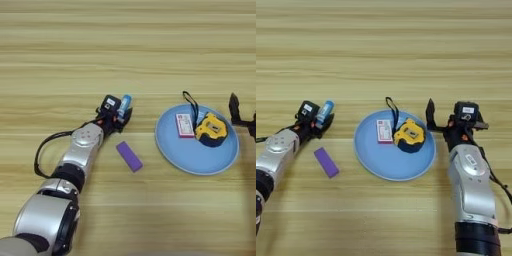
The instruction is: Move the objects on the table
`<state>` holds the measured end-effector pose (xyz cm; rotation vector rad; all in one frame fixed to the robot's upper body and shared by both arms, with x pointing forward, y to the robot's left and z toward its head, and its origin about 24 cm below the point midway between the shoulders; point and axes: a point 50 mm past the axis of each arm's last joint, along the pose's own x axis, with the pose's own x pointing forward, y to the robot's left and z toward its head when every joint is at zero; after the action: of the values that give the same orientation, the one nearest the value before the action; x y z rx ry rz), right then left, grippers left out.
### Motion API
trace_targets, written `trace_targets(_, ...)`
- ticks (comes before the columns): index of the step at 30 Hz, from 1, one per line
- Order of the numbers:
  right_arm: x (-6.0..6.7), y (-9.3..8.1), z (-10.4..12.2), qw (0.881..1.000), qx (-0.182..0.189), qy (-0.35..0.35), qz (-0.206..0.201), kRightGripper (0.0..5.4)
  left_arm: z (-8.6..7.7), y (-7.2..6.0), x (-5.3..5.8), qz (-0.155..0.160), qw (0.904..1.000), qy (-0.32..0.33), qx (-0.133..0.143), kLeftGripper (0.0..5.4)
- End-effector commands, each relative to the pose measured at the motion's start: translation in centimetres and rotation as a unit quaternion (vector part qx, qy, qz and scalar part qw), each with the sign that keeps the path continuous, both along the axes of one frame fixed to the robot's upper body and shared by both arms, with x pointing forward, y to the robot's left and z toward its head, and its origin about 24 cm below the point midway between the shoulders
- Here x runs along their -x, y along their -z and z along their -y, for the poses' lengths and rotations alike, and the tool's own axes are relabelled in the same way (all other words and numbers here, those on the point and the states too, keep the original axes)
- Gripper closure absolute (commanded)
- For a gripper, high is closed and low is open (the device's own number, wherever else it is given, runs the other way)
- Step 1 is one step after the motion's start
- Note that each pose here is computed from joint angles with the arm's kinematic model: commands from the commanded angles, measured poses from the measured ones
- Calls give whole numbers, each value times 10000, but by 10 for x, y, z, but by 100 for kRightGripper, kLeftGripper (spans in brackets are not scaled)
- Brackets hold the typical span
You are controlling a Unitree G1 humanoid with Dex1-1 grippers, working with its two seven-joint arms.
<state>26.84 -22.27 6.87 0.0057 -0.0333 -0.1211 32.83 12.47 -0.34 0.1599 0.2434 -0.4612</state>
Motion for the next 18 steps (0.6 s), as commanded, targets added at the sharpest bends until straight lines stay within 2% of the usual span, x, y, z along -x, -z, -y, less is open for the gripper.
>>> trace_targets(1,-2,-1,0,10000,15,1,0,0,-7,21,13,-511,9986,-74,-122,315)
trace_targets(10,-3,-1,0,10000,16,2,-3,0,-7,18,12,-402,9991,-102,-107,395)
trace_targets(18,-3,0,0,10000,17,4,-7,0,-8,14,11,-242,9996,-123,-33,398)
